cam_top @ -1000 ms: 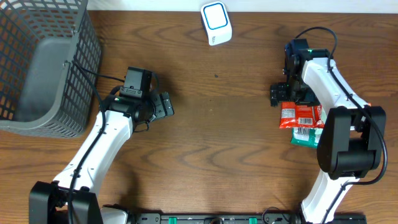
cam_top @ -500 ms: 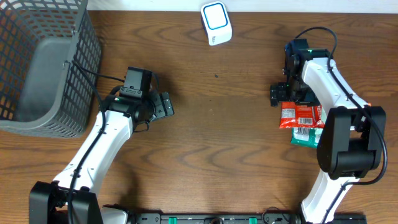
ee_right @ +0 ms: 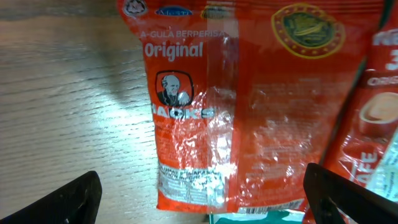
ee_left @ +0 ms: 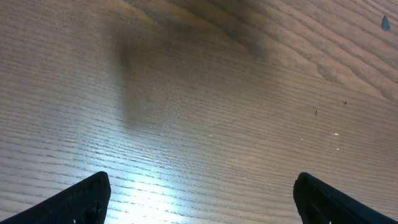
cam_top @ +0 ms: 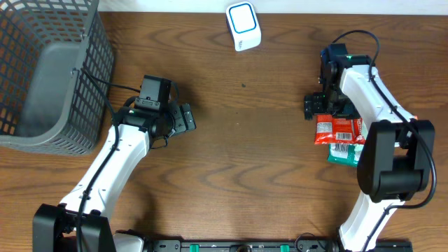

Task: Scan the item barcode

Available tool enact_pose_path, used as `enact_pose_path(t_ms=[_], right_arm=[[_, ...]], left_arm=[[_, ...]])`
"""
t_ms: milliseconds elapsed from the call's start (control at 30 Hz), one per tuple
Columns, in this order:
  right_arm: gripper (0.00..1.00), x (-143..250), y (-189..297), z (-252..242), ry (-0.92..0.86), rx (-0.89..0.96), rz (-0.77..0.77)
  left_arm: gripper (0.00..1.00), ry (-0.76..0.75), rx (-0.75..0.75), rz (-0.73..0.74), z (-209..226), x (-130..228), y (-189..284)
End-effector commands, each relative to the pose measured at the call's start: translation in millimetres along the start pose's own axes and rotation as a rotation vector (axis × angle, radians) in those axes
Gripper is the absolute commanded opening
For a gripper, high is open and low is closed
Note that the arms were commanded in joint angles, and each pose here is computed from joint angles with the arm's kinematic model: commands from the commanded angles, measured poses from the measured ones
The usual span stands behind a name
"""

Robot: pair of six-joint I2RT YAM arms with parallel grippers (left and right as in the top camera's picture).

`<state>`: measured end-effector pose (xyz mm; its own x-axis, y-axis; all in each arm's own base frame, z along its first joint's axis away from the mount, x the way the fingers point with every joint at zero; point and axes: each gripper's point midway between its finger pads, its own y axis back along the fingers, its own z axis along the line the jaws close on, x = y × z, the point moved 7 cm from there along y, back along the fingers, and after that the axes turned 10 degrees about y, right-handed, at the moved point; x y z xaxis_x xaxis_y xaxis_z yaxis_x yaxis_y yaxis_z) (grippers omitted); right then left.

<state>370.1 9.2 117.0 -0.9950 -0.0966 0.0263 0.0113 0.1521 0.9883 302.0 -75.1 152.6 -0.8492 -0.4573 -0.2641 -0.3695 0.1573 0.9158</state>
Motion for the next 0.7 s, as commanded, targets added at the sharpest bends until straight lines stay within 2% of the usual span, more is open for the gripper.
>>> enact_pose_path(t_ms=[0, 300, 667], right_arm=[[0.99, 4, 47, 1, 0.012, 0.001, -0.136], [0.99, 32, 138, -6, -0.011, 0.005, -0.41], [0.99, 93, 226, -20, -0.058, 0.009, -0.713]], left_arm=[[0.94, -0.004, -0.02, 0.009, 4, 2, -4], [0.94, -0.004, -0.02, 0.009, 4, 2, -4], [0.94, -0.004, -0.02, 0.009, 4, 2, -4]])
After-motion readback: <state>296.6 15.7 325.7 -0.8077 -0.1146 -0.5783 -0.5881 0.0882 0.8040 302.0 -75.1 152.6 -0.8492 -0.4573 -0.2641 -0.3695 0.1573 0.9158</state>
